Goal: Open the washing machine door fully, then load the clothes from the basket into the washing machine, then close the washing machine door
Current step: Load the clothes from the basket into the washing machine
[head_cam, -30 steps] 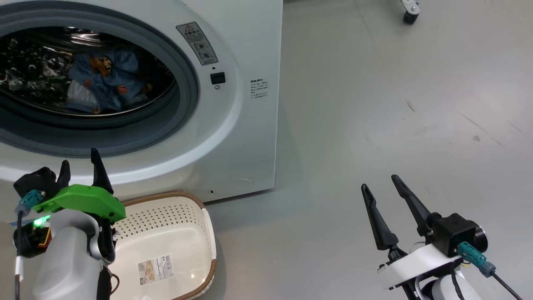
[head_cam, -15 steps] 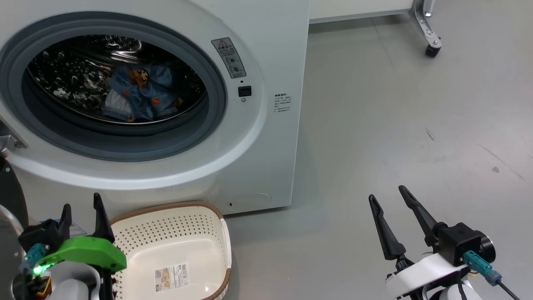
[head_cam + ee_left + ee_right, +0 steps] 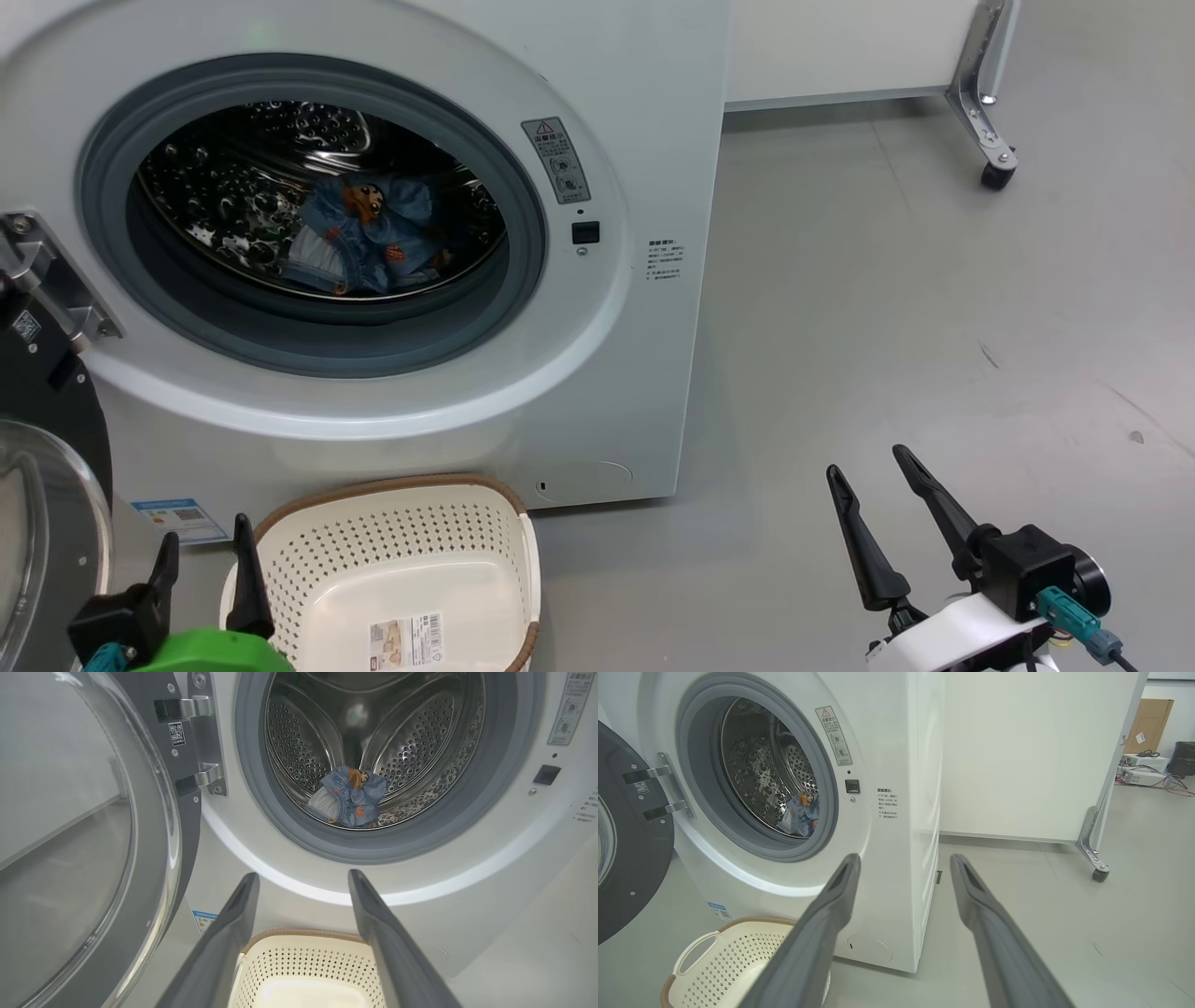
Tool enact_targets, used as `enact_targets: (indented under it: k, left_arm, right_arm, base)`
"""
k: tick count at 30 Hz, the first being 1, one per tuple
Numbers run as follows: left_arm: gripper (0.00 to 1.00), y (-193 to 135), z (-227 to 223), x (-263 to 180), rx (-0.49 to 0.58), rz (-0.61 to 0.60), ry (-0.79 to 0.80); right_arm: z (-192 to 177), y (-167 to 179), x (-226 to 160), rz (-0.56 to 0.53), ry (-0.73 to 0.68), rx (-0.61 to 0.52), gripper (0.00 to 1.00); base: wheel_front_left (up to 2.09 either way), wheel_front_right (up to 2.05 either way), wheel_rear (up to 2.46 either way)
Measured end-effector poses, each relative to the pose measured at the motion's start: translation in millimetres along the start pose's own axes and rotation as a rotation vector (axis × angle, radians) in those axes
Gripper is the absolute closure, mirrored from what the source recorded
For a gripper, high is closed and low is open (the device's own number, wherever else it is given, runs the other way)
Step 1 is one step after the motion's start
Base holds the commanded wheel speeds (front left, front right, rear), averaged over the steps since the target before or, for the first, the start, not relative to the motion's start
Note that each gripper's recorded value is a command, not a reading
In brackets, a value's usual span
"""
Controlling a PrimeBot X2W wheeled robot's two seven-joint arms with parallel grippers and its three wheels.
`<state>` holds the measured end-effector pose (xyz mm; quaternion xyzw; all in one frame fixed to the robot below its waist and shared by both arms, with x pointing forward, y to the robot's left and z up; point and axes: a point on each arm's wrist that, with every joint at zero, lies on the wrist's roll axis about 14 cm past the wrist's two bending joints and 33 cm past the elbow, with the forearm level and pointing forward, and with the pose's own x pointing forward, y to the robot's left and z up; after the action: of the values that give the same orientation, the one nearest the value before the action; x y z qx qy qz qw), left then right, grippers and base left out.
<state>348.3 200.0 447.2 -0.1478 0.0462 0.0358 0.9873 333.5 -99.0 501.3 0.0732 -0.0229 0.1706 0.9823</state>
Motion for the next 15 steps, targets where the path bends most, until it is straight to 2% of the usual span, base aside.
enact_targets:
  k: [15]
  left_arm:
    - [0.0,9,6,-31,0.01,0.031,-0.031]
  right_arm:
    - [-2,12,1,0.042,0.006,0.001,0.0]
  base:
    - [0.0,0.0,0.0]
